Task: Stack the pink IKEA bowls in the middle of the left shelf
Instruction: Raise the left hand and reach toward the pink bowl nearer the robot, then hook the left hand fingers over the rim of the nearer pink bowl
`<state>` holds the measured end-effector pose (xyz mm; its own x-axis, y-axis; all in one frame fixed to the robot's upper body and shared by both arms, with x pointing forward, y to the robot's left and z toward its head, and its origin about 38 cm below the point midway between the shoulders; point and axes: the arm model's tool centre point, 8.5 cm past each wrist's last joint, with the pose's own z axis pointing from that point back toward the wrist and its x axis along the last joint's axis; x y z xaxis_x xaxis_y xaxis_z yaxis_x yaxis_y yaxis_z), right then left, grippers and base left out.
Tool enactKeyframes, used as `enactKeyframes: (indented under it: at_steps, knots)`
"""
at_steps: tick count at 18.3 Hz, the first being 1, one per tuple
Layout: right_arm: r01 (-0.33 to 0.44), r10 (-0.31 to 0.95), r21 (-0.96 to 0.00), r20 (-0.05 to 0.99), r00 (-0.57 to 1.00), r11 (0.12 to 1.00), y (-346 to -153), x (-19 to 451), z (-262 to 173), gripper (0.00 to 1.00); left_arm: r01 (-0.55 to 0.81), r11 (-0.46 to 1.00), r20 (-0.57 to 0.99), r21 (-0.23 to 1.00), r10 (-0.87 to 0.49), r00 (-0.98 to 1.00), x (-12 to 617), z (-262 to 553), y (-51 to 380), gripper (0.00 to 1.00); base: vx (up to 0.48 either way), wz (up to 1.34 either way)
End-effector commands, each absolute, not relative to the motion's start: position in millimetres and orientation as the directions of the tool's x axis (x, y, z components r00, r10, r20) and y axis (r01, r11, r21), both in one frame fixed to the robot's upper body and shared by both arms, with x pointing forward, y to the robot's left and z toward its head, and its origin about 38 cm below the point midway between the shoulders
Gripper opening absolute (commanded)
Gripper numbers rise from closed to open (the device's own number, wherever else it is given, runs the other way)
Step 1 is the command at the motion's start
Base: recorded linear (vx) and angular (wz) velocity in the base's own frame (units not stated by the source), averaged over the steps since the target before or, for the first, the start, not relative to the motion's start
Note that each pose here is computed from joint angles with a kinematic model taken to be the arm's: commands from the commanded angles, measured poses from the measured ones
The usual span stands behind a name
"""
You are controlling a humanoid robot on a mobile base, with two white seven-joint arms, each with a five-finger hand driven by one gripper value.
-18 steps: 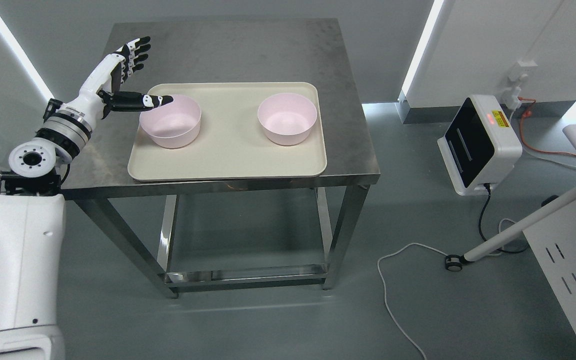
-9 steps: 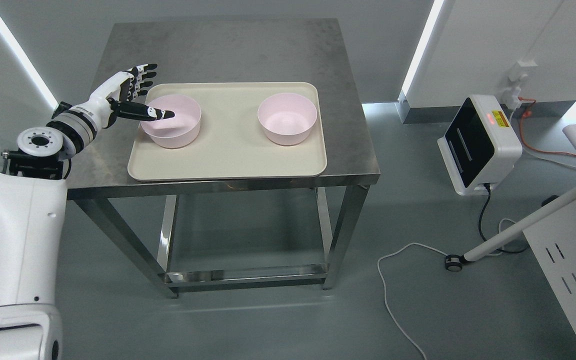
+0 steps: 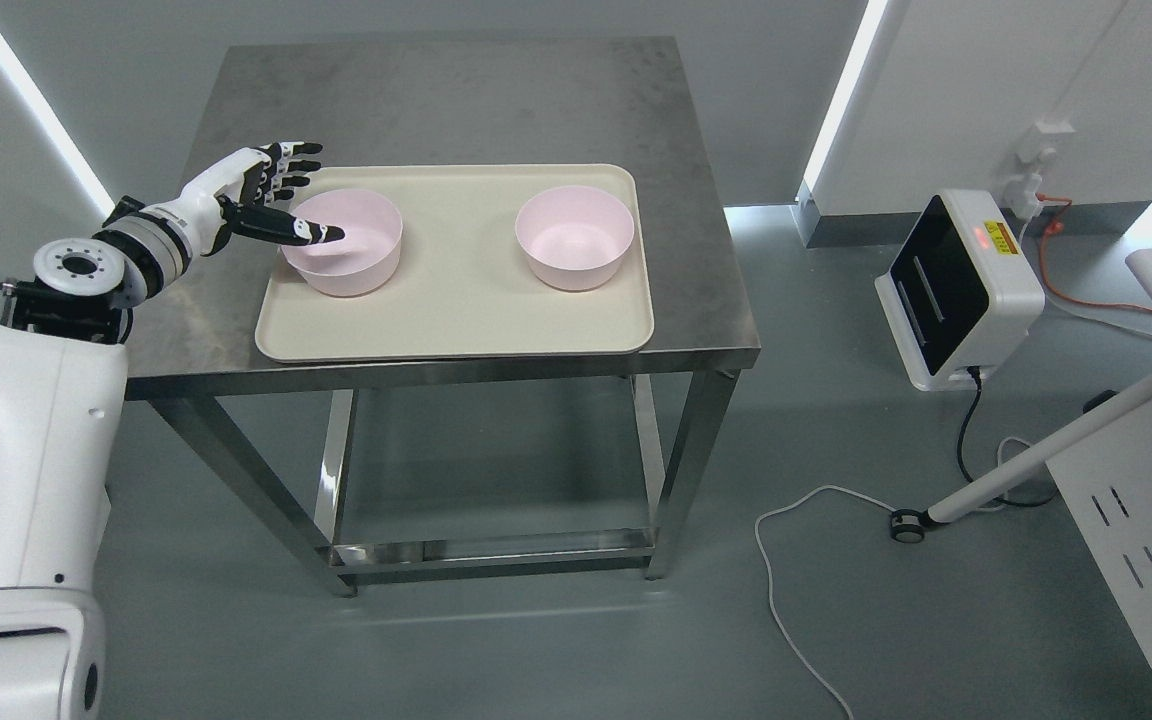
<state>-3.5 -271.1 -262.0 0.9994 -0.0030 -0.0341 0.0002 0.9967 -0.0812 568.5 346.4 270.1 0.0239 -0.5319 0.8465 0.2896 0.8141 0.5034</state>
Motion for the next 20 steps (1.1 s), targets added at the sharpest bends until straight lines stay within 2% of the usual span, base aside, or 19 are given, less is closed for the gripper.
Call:
enactKeyframes:
  at_steps: [1,2,10,12,18,20]
  knots:
    - [0.010,-0.013,-0.099,-0.028,1.000,0.995,-282.5,-10.6,-261.4,1.00,0.331,0.775,0.807,0.539,-0.587,0.060,571.7,259.2,344.8,0.75,0.000,0.00]
    - [0.010,-0.013,-0.099,-0.029,0.999,0.995,-282.5,-10.8,-261.4,1.00,0.328,0.778,0.811,0.535,-0.582,0.058,571.9,260.5,344.9,0.70,0.000,0.00]
    - [0.012,-0.015,-0.099,-0.028,1.000,0.995,-282.5,-10.7,-261.4,1.00,0.358,0.770,0.806,0.528,-0.587,0.073,575.8,250.4,333.8,0.57,0.000,0.00]
    - [0.010,-0.013,-0.099,-0.028,1.000,0.995,-282.5,-10.6,-261.4,1.00,0.363,0.767,0.806,0.529,-0.588,0.066,577.7,253.5,330.4,0.56,0.000,0.00]
    - [0.010,-0.013,-0.099,-0.028,1.000,0.995,-282.5,-10.6,-261.4,1.00,0.372,0.751,0.804,0.546,-0.594,0.019,580.0,253.2,316.0,0.36,0.000,0.00]
    - [0.012,-0.015,-0.099,-0.028,1.000,0.995,-282.5,-10.7,-261.4,1.00,0.377,0.734,0.792,0.565,-0.611,0.002,580.6,255.2,313.7,0.33,0.000,0.00]
